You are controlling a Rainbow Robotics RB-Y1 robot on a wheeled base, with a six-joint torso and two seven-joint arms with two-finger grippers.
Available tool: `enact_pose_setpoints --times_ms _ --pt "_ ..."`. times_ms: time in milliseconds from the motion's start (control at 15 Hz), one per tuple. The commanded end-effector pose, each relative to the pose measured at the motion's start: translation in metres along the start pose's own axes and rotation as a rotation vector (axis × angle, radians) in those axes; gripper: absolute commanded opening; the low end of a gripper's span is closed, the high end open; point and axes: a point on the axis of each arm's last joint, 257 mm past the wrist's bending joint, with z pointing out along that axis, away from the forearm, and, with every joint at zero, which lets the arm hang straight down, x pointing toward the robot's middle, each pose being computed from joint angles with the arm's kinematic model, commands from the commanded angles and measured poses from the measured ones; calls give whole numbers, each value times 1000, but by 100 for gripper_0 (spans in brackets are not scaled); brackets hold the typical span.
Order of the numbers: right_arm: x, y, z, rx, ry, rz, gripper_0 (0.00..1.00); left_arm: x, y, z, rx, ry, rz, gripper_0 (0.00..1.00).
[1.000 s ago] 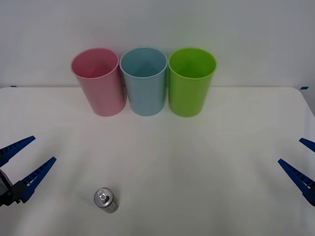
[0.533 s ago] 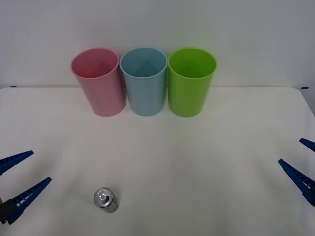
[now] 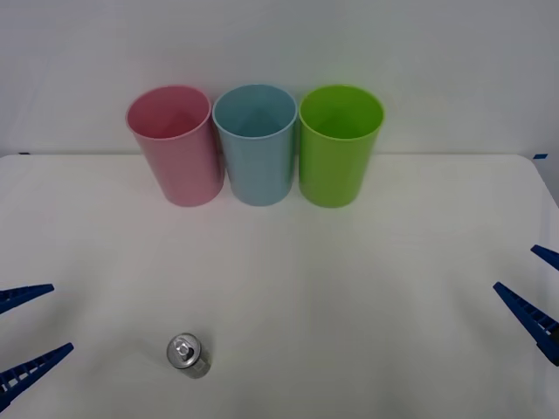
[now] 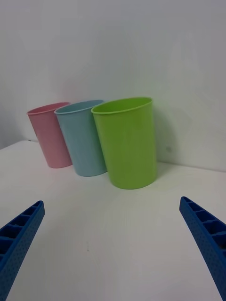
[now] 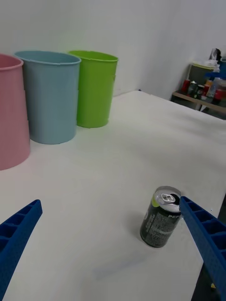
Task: Grasp the object on the table and drop it into the matching bin: aluminum can to the light blue bin, PET bottle to the pink bin.
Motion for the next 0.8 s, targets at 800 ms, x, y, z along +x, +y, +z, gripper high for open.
enact_pose_setpoints --times_ms 800 --pt "0 0 0 0 0 0 100 67 1 30 295 264 264 100"
